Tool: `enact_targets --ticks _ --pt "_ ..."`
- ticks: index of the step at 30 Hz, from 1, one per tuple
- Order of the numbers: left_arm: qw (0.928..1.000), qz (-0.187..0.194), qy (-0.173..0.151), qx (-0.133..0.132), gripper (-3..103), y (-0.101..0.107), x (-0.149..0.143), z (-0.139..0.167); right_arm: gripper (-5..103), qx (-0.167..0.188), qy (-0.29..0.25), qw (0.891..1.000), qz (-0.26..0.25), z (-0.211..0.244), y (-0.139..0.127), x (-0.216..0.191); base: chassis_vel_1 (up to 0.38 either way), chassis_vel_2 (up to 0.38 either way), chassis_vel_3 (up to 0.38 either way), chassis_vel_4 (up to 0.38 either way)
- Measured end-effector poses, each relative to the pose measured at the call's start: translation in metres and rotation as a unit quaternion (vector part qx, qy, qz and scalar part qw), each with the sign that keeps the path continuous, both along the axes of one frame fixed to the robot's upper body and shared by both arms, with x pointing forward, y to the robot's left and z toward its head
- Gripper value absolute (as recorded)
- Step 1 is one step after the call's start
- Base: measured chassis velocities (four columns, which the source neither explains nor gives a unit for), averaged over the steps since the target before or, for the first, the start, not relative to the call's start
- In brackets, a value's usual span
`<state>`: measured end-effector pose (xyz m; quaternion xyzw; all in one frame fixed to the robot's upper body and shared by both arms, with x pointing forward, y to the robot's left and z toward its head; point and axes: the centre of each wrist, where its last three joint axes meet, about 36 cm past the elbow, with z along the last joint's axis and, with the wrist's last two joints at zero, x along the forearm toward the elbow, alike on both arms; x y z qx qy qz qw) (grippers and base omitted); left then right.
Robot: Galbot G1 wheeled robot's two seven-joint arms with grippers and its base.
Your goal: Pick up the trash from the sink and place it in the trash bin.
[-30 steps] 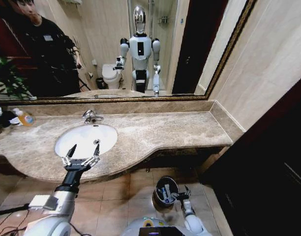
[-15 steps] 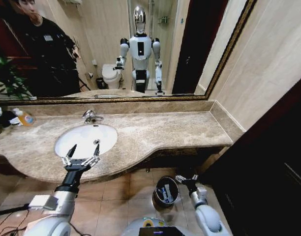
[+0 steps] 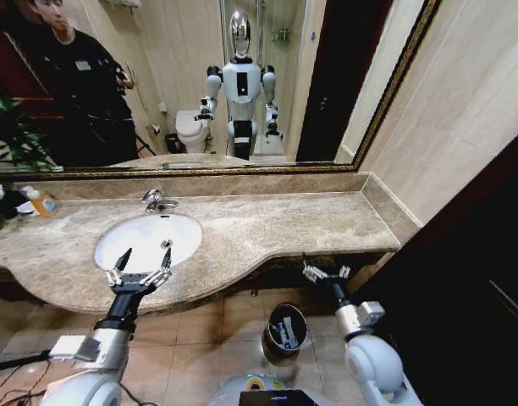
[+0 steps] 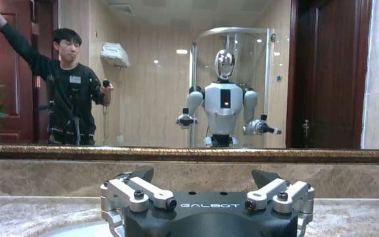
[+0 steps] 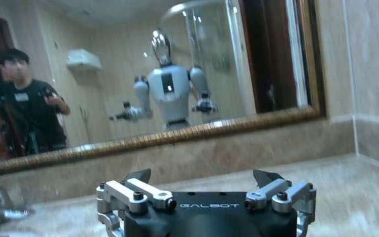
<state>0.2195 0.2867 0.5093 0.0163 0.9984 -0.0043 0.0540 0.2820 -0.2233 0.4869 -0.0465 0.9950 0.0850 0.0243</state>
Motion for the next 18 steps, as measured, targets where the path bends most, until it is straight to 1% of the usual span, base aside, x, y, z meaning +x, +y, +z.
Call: enact_targets --ticks 2,3,5,6,7,9,11,18 --pt "1.0 0.0 0.0 0.0 100 0.0 0.0 0.0 100 -0.017 -0.013 1.0 0.011 0.006 0.0 0.005 0.0 0.0 0.0 0.0" --pt "1.0 0.0 0.0 0.0 100 0.0 0.0 0.0 100 -0.017 -0.013 1.0 0.011 0.006 0.0 0.005 0.0 0.0 0.0 0.0" --pt "1.0 0.0 0.0 0.0 100 0.0 0.0 0.0 100 -0.039 -0.021 0.999 0.02 0.006 -0.002 0.011 0.0 0.0 0.0 0.0" --pt "1.0 0.0 0.0 0.0 100 0.0 0.0 0.0 100 -0.039 -0.021 0.999 0.02 0.006 -0.002 0.011 0.0 0.0 0.0 0.0" --pt "1.0 0.0 0.0 0.0 100 0.0 0.0 0.0 100 -0.064 -0.026 0.997 0.017 -0.003 -0.002 0.019 0.0 0.0 0.0 0.0" --pt "1.0 0.0 0.0 0.0 100 0.0 0.0 0.0 100 -0.089 -0.027 0.996 0.013 -0.02 -0.001 0.028 0.0 0.0 0.0 0.0" --pt "1.0 0.0 0.0 0.0 100 0.0 0.0 0.0 100 -0.091 -0.018 0.996 0.014 -0.033 0.001 0.034 0.0 0.0 0.0 0.0" --pt "1.0 0.0 0.0 0.0 100 0.0 0.0 0.0 100 -0.083 -0.002 0.996 0.017 -0.048 0.004 0.041 0.0 0.0 0.0 0.0"
